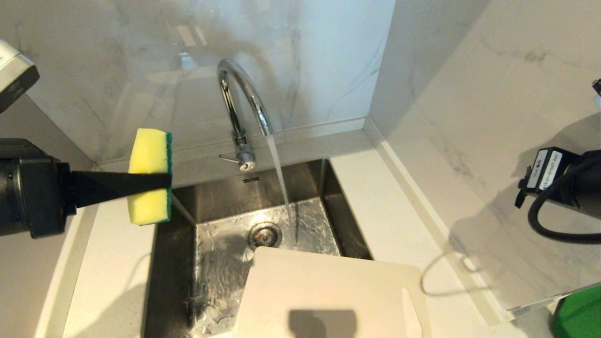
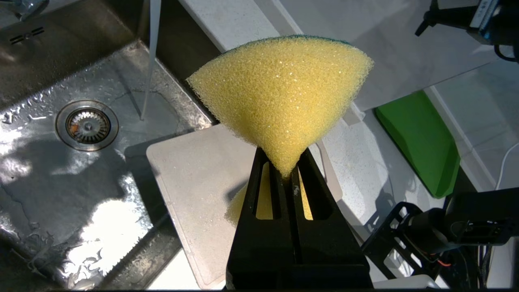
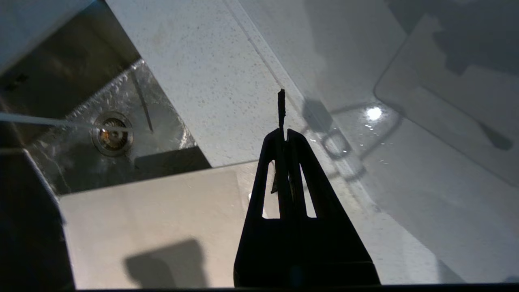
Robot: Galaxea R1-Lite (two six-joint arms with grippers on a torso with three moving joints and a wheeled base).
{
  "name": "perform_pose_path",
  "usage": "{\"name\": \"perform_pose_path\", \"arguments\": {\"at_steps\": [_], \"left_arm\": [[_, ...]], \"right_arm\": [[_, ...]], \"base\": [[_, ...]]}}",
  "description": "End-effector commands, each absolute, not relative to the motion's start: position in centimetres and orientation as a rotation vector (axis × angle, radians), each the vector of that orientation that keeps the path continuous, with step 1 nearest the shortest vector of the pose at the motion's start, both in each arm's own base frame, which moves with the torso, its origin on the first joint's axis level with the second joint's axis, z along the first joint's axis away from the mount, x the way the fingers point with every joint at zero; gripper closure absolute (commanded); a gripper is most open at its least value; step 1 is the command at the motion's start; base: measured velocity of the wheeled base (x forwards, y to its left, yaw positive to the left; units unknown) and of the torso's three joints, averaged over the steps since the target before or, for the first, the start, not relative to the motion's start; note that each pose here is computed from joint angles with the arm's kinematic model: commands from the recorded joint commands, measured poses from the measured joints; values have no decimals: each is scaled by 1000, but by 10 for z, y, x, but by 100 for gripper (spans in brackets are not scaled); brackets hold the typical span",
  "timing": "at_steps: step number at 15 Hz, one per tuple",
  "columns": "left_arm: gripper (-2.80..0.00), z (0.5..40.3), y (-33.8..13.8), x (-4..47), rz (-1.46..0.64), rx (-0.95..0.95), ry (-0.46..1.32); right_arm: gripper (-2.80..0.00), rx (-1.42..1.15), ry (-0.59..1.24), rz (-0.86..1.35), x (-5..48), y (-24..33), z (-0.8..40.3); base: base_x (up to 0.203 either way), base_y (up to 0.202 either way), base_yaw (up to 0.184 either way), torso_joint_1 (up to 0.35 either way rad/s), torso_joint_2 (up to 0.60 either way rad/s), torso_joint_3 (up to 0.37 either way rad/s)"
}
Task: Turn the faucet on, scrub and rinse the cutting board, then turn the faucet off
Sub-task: Put down the cleaning cloth
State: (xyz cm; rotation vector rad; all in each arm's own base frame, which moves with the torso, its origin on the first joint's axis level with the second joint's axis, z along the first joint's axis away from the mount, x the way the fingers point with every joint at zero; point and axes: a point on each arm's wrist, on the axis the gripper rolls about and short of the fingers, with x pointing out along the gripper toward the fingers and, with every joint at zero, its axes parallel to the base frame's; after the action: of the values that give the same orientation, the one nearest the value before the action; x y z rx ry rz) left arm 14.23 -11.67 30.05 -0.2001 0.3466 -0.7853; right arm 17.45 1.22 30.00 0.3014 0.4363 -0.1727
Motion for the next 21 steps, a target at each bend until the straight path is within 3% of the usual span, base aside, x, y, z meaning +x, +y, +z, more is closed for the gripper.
{"name": "perform_pose_path", "arguments": {"at_steps": [1, 8, 16, 21], "left_arm": [[0, 301, -118, 144, -785, -199, 349], [0, 298, -121, 147, -782, -191, 361], [0, 300, -120, 146, -782, -189, 353], [0, 298, -119, 144, -796, -139, 336]], "right_arm": [[0, 186, 417, -51, 156, 13, 305], [0, -249, 317, 380, 127, 18, 310], [0, -201, 193, 364, 84, 14, 322], [0, -168, 138, 357, 39, 9, 301]], "base": [[0, 0, 0, 0, 0, 0], [0, 0, 0, 0, 0, 0], [0, 0, 0, 0, 0, 0], [0, 0, 0, 0, 0, 0]]}}
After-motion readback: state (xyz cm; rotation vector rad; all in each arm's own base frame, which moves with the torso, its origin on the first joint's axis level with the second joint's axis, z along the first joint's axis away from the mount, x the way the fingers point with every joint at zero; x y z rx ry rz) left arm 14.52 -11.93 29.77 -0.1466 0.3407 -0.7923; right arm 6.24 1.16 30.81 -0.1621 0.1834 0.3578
